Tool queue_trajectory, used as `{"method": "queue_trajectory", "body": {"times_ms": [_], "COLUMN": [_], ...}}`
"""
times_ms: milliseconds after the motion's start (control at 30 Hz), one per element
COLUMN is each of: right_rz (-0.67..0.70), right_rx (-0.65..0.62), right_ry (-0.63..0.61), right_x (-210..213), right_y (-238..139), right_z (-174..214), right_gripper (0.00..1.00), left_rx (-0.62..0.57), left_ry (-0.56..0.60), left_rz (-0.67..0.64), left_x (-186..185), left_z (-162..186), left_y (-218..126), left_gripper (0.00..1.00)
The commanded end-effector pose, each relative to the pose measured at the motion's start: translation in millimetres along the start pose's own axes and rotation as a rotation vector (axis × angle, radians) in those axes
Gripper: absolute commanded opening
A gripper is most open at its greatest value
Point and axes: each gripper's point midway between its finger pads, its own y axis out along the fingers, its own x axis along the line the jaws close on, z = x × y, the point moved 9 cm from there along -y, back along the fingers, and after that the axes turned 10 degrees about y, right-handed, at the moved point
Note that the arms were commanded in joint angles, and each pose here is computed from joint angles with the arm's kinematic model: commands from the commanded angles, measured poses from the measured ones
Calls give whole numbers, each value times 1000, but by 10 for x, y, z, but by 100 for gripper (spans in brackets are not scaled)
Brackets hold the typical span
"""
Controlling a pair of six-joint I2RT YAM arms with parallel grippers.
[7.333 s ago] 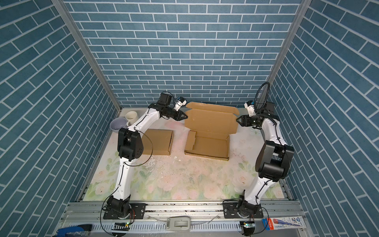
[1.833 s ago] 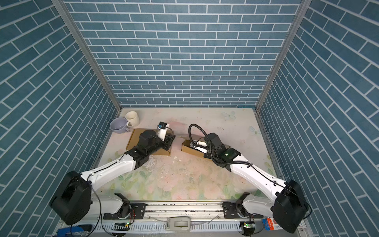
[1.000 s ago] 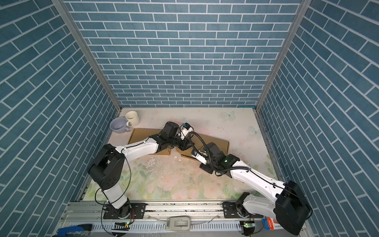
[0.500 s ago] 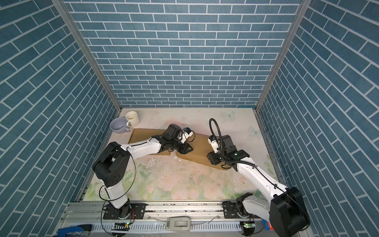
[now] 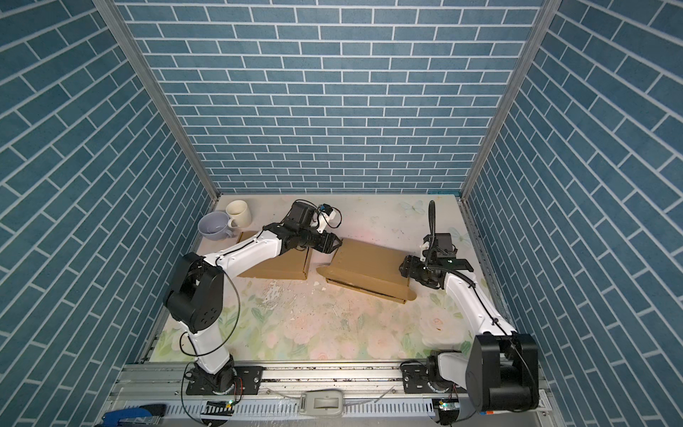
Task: Fold the paper box
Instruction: 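Grip the closed box's ends with both grippers and lift it toward the robot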
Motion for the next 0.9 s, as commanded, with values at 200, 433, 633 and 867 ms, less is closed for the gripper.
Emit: {"method": "queue_trajectory", "body": {"times_ms": [200, 433, 633, 867], "right_rz": [47, -233, -316, -373], "right_rx": [132, 138, 141, 167], "right_ry": [113, 222, 298, 373], "right_x": [-220, -212, -262, -300], "right_y": [401, 257, 247, 358], "right_z": [153, 99, 139, 212], "right_gripper": [77, 85, 94, 99], "left_rx": [226, 287, 375, 454], "left_ry": [-93, -187, -290, -395], "left_rz": [33, 73, 142, 198], "left_x": [110, 275, 539, 764], "left_z": [398, 603, 801, 1080], "left_y": [456, 626, 672, 739], "left_gripper": [76, 55, 33, 20]}}
